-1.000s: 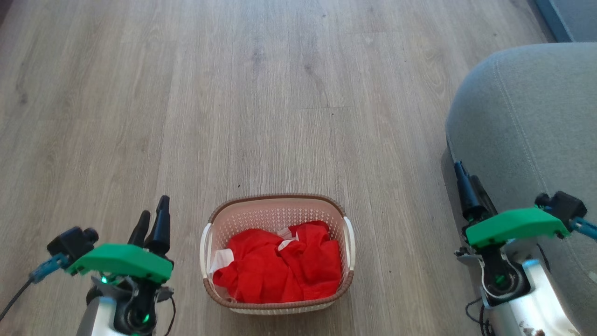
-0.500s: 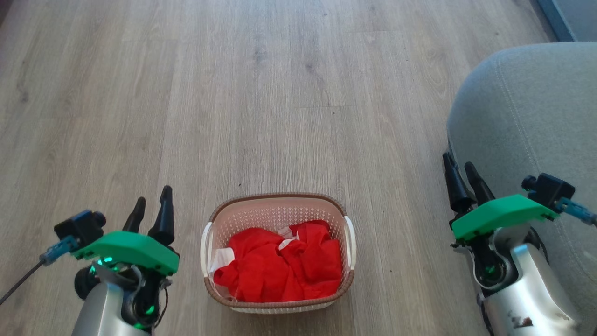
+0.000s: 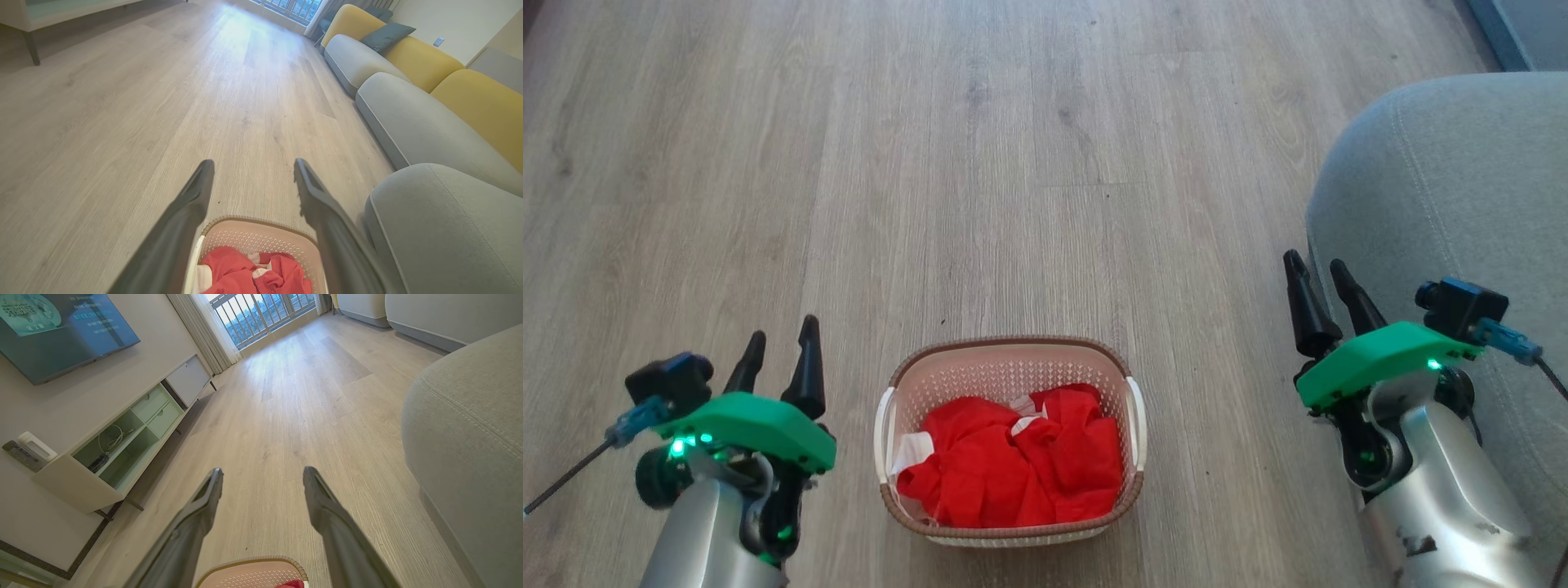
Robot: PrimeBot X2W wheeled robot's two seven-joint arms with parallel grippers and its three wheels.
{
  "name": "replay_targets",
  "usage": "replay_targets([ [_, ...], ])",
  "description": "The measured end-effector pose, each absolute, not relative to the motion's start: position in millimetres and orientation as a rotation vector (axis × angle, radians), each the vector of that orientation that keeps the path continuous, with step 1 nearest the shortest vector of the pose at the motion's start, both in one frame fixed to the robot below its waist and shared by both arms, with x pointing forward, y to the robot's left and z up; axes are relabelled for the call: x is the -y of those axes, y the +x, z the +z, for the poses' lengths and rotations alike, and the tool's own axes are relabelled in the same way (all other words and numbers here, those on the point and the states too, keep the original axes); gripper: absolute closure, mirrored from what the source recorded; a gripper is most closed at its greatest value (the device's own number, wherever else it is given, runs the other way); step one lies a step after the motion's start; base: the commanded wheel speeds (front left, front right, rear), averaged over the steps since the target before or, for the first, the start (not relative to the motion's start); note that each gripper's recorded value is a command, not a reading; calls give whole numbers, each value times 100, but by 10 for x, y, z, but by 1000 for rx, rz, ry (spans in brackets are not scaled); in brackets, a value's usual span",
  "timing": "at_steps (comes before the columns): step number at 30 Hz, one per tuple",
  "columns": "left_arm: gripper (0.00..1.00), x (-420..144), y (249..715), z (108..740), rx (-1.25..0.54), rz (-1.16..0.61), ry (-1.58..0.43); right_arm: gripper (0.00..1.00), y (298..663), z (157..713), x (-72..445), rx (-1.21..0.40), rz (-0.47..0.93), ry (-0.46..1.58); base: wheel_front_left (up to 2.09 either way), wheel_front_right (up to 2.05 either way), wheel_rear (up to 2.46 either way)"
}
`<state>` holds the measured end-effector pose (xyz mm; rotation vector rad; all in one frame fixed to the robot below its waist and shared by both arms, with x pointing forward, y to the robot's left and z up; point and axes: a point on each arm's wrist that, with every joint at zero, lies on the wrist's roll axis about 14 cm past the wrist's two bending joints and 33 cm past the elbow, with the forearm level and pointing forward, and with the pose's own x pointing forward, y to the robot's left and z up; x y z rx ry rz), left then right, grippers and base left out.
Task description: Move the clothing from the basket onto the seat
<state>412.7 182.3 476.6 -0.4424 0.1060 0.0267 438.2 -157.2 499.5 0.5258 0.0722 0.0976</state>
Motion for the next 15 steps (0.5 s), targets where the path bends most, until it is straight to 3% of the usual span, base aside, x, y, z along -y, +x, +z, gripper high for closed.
replay_targets([
  [15, 0, -1843, 4191, 4876, -57, 5, -268, 0, 4455, 5045, 1563, -51, 122, 344, 0, 0, 0],
])
